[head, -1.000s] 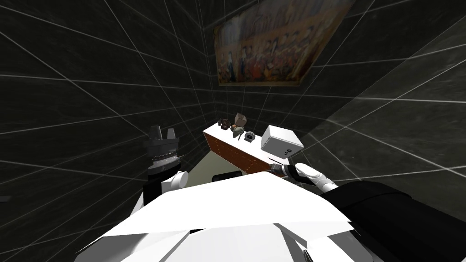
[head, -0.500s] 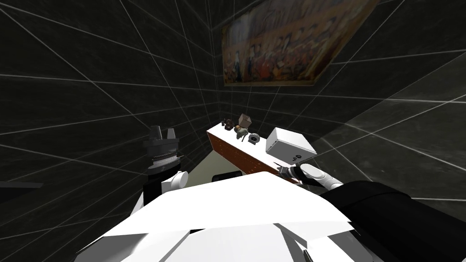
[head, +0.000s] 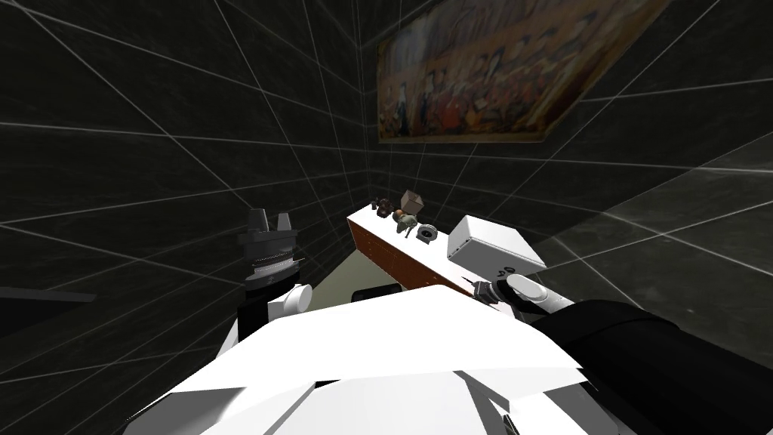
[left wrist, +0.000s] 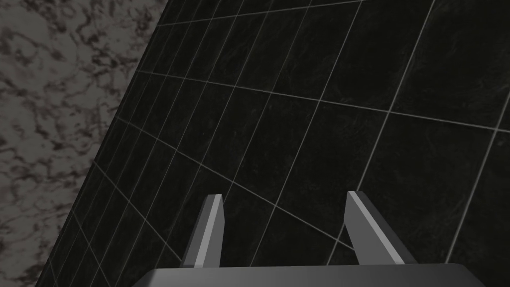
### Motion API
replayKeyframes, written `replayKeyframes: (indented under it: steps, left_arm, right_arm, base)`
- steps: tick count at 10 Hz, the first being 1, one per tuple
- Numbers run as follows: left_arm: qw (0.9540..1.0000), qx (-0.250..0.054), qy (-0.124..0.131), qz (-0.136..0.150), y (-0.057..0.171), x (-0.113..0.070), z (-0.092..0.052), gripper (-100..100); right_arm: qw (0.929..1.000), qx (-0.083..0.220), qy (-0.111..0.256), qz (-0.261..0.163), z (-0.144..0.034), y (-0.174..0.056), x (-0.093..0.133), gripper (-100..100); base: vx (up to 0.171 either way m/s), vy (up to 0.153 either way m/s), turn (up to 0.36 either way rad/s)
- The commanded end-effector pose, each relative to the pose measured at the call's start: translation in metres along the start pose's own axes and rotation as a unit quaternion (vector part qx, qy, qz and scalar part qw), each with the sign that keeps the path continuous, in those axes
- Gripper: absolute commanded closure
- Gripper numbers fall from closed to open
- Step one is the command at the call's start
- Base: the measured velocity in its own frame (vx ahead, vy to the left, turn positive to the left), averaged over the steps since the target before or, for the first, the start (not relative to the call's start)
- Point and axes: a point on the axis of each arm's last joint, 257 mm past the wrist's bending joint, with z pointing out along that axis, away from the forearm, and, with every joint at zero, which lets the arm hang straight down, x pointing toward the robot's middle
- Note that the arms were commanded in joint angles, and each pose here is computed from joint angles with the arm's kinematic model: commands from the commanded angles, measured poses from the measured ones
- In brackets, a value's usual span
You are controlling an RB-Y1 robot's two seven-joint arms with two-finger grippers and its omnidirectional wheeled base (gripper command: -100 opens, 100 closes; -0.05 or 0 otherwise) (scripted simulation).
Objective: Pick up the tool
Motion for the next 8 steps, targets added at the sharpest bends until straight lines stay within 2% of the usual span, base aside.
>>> replayKeyframes:
  steps: [1, 2, 3, 4, 5, 8]
  left_arm:
    - [1.0000, 0.000, 0.000, 0.000, 0.000, 0.000, 0.000, 0]
    - [1.0000, 0.000, 0.000, 0.000, 0.000, 0.000, 0.000, 0]
    - [1.0000, 0.000, 0.000, 0.000, 0.000, 0.000, 0.000, 0]
    - [1.0000, 0.000, 0.000, 0.000, 0.000, 0.000, 0.000, 0]
    - [1.0000, 0.000, 0.000, 0.000, 0.000, 0.000, 0.000, 0]
    - [1.0000, 0.000, 0.000, 0.000, 0.000, 0.000, 0.000, 0]
  right_arm:
    - [0.9993, 0.013, 0.033, -0.015, -0.004, -0.011, 0.026, -100]
    - [0.9981, 0.022, 0.052, -0.023, -0.009, -0.019, 0.042, -100]
    - [0.9977, 0.023, 0.058, -0.028, -0.009, -0.019, 0.044, -100]
    - [0.9956, 0.030, 0.079, -0.040, -0.014, -0.025, 0.061, -100]
    - [0.9956, 0.030, 0.079, -0.040, -0.014, -0.025, 0.061, -100]
    - [0.9884, 0.041, 0.127, -0.071, -0.021, -0.032, 0.098, -100]
  base:
    - [0.054, 0.017, 0.111]
    - [0.071, 0.019, 0.145]
    - [0.059, 0.005, 0.048]
    - [0.056, 0.015, 0.076]
    - [0.044, 0.006, 0.037]
    - [0.059, -0.010, 0.081]
